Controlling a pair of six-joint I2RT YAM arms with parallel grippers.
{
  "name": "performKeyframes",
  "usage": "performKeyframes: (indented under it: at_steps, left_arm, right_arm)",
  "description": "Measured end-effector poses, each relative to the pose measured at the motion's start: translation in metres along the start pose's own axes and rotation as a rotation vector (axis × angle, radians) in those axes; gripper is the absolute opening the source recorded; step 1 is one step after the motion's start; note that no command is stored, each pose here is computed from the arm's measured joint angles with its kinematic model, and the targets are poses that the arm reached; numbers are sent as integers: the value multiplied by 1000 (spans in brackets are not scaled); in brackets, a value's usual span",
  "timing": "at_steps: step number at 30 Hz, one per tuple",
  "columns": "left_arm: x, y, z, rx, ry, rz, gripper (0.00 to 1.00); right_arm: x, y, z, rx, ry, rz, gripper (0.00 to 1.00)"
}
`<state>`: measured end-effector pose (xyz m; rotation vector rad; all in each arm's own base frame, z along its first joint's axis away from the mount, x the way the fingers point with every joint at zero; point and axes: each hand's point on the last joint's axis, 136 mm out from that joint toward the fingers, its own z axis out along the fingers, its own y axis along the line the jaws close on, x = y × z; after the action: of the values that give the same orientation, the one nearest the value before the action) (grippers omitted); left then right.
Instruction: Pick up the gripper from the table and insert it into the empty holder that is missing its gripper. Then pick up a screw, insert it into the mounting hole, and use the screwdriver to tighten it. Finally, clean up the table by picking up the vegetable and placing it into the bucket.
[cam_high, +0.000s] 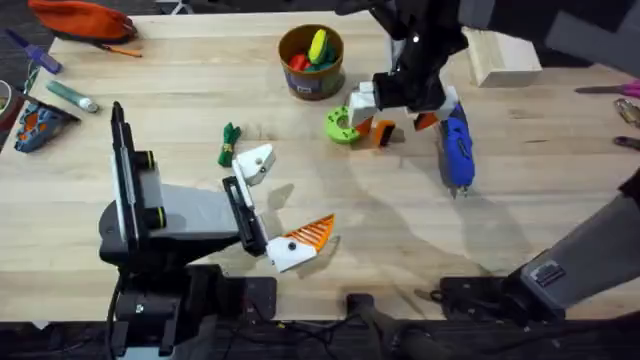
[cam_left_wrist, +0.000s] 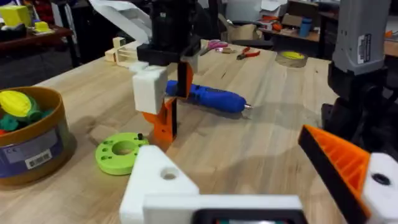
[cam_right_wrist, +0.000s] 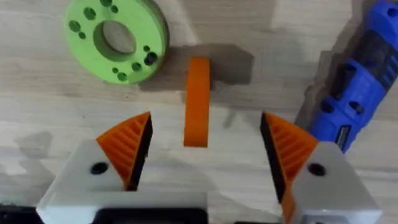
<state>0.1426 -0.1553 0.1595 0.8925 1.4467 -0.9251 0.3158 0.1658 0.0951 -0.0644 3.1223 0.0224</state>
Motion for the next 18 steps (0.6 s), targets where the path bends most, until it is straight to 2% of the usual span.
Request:
performKeyframes:
  at_steps: [6,18]
  left_arm:
    - [0,0,0,0,0,0,985]
    - [0,0,0,0,0,0,986]
  right_arm:
    - [-4,2,1,-7,-15,-1,868]
    - [-2,5,1,-6,-12,-10,585]
